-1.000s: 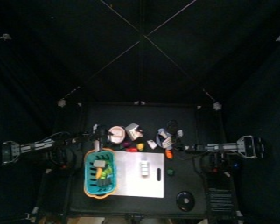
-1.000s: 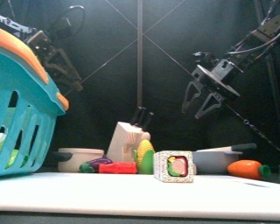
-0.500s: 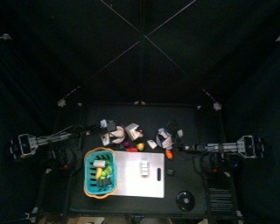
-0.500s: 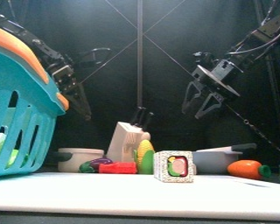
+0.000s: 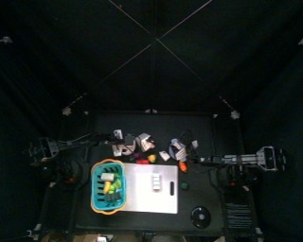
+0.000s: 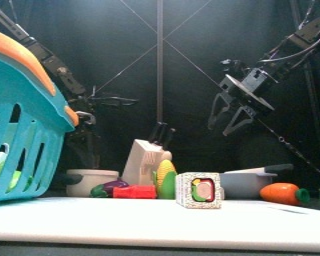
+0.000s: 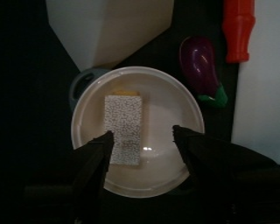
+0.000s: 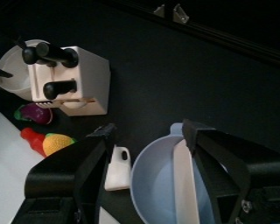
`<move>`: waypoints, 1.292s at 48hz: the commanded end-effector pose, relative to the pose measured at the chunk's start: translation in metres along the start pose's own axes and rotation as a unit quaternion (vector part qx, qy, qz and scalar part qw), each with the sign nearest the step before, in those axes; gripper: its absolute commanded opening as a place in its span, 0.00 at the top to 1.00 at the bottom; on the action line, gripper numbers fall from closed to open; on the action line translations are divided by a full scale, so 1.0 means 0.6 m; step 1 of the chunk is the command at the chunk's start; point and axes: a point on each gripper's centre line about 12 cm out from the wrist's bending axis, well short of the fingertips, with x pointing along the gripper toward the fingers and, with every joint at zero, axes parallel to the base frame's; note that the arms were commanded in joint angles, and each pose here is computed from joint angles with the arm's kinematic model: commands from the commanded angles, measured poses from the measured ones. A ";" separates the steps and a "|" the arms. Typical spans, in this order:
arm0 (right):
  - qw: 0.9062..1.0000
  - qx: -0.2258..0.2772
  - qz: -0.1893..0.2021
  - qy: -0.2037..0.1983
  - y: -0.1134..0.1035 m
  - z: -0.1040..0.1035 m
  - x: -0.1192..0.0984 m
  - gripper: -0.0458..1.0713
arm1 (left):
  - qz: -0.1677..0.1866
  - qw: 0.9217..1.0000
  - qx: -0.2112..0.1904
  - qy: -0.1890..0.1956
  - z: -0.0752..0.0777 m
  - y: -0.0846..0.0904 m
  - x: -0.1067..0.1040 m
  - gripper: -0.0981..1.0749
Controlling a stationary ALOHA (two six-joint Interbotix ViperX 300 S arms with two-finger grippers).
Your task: Grab egg sushi
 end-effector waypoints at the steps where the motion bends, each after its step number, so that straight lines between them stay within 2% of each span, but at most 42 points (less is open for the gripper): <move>1: 1.000 0.005 0.005 -0.009 0.002 0.011 -0.006 0.12 | 0.009 1.000 0.003 -0.007 0.014 0.013 -0.002 0.09; 31: 1.000 0.005 0.005 -0.009 0.002 0.011 -0.006 0.12 | 0.013 0.999 0.029 0.027 0.011 0.034 0.041 0.08; 48: 1.000 0.006 0.005 -0.009 0.002 0.011 -0.006 0.12 | -0.005 0.998 0.027 0.053 -0.003 0.025 0.059 0.09; 62: 1.000 0.006 0.005 -0.009 0.002 0.011 -0.006 0.12 | -0.010 0.998 0.027 0.060 -0.006 0.022 0.067 0.10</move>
